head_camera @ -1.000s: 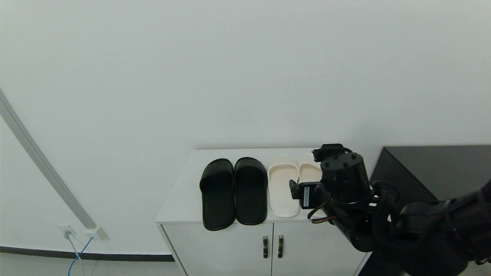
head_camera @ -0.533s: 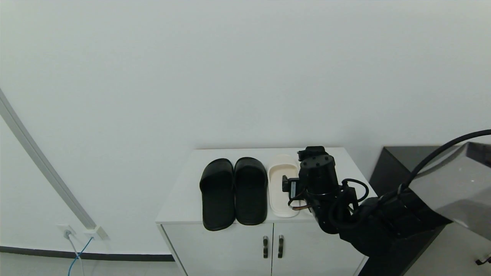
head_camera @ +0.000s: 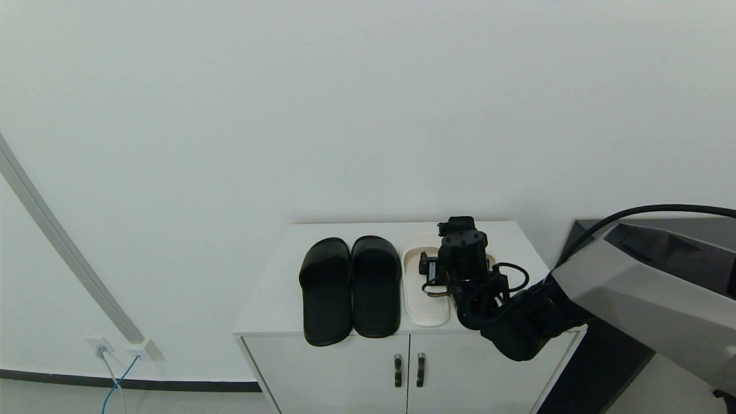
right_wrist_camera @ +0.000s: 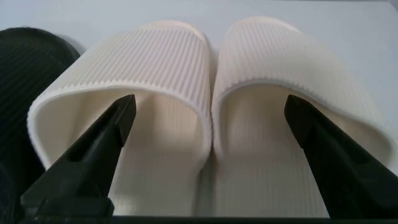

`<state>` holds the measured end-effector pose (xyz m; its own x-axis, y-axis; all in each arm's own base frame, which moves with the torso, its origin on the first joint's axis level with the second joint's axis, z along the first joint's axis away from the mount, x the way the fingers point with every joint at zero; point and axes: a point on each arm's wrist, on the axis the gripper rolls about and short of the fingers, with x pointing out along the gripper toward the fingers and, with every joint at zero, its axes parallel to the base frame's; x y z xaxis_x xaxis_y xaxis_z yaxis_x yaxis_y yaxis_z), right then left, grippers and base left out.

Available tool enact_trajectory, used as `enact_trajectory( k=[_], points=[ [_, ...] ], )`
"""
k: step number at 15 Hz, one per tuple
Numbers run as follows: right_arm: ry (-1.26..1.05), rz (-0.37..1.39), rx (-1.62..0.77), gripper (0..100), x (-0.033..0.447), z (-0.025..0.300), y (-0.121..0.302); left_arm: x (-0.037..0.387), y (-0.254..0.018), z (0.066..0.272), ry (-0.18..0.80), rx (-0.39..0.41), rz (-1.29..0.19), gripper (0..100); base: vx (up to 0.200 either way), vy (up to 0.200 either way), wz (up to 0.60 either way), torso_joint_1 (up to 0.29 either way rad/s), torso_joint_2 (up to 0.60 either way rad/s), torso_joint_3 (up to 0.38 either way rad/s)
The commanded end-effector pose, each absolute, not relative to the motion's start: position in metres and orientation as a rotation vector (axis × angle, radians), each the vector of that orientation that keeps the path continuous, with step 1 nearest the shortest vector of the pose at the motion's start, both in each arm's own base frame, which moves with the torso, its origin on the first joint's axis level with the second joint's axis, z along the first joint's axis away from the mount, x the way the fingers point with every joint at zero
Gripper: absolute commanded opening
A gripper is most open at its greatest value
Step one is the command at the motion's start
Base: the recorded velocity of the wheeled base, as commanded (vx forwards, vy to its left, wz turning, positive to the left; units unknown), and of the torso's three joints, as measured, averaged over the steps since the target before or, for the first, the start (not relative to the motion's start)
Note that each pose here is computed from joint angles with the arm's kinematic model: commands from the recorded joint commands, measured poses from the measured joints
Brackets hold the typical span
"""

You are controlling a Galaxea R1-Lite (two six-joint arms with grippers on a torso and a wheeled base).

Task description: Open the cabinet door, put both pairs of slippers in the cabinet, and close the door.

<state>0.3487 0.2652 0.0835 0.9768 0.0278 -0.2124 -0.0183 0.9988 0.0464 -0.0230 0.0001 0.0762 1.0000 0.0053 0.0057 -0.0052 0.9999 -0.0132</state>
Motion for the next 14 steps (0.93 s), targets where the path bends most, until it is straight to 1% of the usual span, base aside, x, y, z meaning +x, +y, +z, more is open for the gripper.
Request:
enact_trajectory(
  k=[1, 7, 8, 12, 14],
  points=[
    [0.215, 0.022, 0.045, 0, 0.351, 0.082, 0.266, -0.023, 0.000, 0.076, -0.005, -0.014, 0.008, 0, 0.000, 0.000, 0.00, 0.000, 0.00, 0.000],
    [0.216, 0.022, 0.044, 0, 0.351, 0.082, 0.265, -0.023, 0.000, 0.076, -0.005, -0.014, 0.005, 0, 0.000, 0.000, 0.00, 0.000, 0.00, 0.000],
    [0.208, 0.023, 0.049, 0, 0.348, 0.089, 0.263, -0.023, 0.000, 0.076, -0.005, -0.014, 0.005, 0, 0.000, 0.000, 0.00, 0.000, 0.00, 0.000],
    [0.147, 0.075, 0.048, 0, 0.317, 0.143, 0.240, -0.023, 0.000, 0.076, -0.005, -0.014, 0.008, 0, 0.000, 0.000, 0.00, 0.000, 0.00, 0.000],
    [0.127, 0.191, 0.029, 0, 0.283, 0.170, 0.222, -0.023, 0.000, 0.076, -0.005, -0.014, 0.008, 0, 0.000, 0.000, 0.00, 0.000, 0.00, 0.000]
  ],
)
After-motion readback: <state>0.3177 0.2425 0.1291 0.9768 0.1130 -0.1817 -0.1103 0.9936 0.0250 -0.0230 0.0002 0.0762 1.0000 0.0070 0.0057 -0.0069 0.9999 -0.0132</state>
